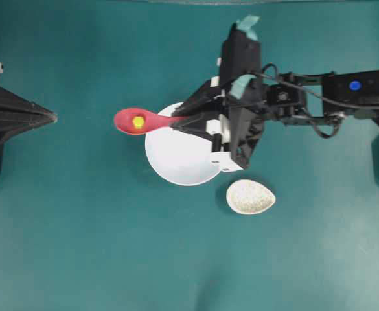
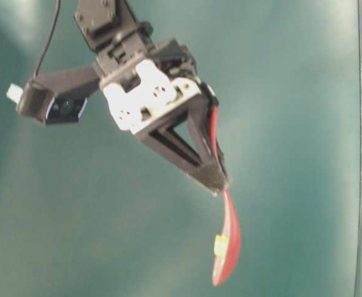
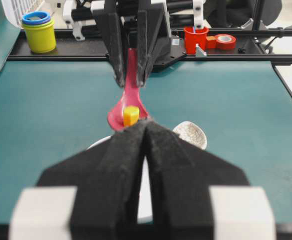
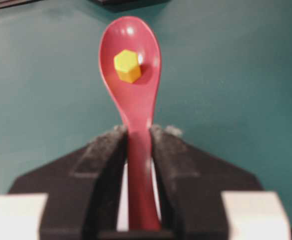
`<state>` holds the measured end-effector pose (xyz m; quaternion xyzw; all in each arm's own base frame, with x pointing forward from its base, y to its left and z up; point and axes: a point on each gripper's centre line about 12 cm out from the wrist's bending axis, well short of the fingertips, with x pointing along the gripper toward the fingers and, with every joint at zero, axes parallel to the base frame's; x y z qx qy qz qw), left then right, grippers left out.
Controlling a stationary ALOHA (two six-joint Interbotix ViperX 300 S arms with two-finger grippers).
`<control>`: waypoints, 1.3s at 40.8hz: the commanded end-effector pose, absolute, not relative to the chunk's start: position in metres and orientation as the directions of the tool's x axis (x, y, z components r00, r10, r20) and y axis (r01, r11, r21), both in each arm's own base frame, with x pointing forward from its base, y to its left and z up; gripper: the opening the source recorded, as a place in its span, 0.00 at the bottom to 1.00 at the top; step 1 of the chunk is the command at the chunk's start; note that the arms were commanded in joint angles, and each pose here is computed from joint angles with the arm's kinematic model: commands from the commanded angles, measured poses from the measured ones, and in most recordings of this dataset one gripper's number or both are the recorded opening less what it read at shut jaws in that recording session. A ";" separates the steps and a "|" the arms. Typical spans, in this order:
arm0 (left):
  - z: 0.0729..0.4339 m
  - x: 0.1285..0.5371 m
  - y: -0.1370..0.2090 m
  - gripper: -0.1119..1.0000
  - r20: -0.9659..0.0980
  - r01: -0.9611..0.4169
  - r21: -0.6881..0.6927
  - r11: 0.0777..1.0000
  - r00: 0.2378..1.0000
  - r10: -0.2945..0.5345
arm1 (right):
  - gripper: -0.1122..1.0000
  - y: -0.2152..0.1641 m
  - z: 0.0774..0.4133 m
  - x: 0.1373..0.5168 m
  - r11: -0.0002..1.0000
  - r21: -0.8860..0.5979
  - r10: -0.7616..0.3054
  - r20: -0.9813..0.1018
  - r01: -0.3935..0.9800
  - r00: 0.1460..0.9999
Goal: Scoop the yellow hexagonal prism block from the bowl with a spoon using the right arm.
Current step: 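Lift the spoon carrying the yellow block up out of the bowl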
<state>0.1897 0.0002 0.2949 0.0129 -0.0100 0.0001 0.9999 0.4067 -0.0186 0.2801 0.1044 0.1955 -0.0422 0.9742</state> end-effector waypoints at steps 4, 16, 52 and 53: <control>0.308 0.191 0.000 0.09 0.054 -0.001 0.027 1.000 0.999 -0.001 | 0.31 -0.018 0.298 0.398 0.972 0.204 -0.041 -0.340 0.116 0.940; 0.309 0.190 0.000 0.09 0.061 -0.001 0.024 1.000 0.998 -0.001 | 0.31 -0.017 0.306 0.388 0.969 0.216 -0.039 -0.343 0.119 0.939; 0.309 0.191 0.000 0.09 0.061 -0.001 0.031 1.000 0.998 -0.001 | 0.31 -0.014 0.332 0.351 0.923 0.350 -0.028 -0.352 0.159 0.936; 0.309 0.191 0.000 0.09 0.061 -0.001 0.031 1.000 0.998 -0.001 | 0.31 -0.014 0.334 0.348 0.923 0.350 -0.028 -0.346 0.157 0.938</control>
